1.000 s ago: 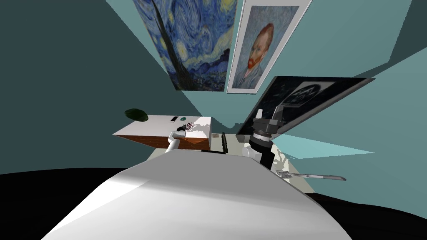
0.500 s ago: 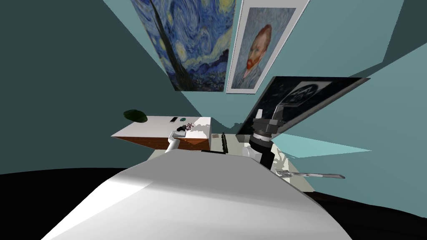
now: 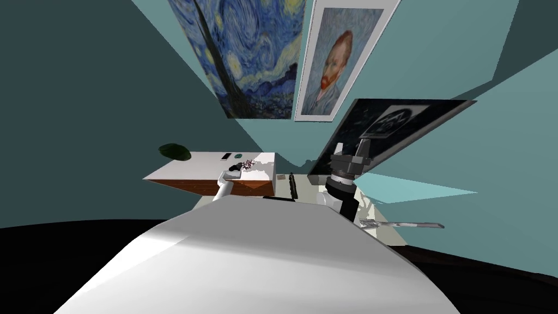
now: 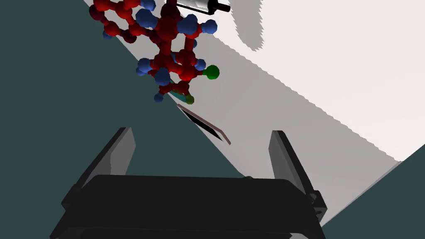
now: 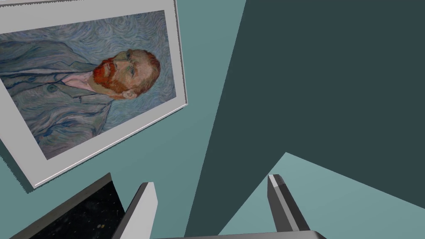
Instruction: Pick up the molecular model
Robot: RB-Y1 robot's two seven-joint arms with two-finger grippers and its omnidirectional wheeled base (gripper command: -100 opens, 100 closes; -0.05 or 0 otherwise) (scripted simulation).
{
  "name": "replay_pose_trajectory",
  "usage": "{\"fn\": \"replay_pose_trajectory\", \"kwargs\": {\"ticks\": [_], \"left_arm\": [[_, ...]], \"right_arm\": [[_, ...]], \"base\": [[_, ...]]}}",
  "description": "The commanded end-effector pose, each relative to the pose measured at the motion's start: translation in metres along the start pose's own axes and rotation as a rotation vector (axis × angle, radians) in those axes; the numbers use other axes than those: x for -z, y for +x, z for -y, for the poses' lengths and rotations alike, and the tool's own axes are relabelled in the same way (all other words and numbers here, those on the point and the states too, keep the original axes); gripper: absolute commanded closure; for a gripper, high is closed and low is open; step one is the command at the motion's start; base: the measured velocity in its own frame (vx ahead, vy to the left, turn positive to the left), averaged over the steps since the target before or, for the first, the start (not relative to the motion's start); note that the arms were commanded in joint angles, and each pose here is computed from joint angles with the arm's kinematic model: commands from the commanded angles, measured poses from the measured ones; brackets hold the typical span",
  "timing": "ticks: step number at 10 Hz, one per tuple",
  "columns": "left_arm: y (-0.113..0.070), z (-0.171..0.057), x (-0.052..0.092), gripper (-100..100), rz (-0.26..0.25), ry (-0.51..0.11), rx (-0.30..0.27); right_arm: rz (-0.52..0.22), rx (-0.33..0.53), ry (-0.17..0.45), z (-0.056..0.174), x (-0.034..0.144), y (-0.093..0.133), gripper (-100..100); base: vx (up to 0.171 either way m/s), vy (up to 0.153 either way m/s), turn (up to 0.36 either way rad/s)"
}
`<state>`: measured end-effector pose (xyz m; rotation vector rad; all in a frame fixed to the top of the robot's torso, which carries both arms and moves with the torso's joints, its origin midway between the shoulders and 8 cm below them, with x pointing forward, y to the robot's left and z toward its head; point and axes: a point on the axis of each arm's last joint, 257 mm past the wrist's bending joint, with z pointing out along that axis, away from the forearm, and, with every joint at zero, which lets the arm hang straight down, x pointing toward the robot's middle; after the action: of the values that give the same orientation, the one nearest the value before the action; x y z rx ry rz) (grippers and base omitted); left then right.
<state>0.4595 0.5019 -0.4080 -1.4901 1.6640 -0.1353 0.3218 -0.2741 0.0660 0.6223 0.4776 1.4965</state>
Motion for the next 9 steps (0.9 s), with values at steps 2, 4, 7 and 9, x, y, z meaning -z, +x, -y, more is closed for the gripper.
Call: {"fn": "replay_pose_trajectory", "kwargs": {"ticks": [2,4,7,9], "left_arm": [[-0.030,-0.007,-0.006,-100,0.024,-0.027,0.030],[-0.020,0.000,-0.011,-100,0.016,-0.033,0.034],[0.006,0.016,-0.012,-100,-0.003,-0.022,0.012],[0.012,0.016,-0.011,-100,-0.009,-0.025,0.007]], "right_arm": [[0.000,0.000,0.000,0.000,0.000,0.000,0],[0.000,0.000,0.000,0.000,0.000,0.000,0],[0.000,0.000,0.000,0.000,0.000,0.000,0],[0.000,0.000,0.000,0.000,0.000,0.000,0]], "base": [[-0.100,-0.028,-0.055],[-0.040,-0.087,0.015],[0.073,-0.052,0.043],[0.055,-0.006,0.024]]}}
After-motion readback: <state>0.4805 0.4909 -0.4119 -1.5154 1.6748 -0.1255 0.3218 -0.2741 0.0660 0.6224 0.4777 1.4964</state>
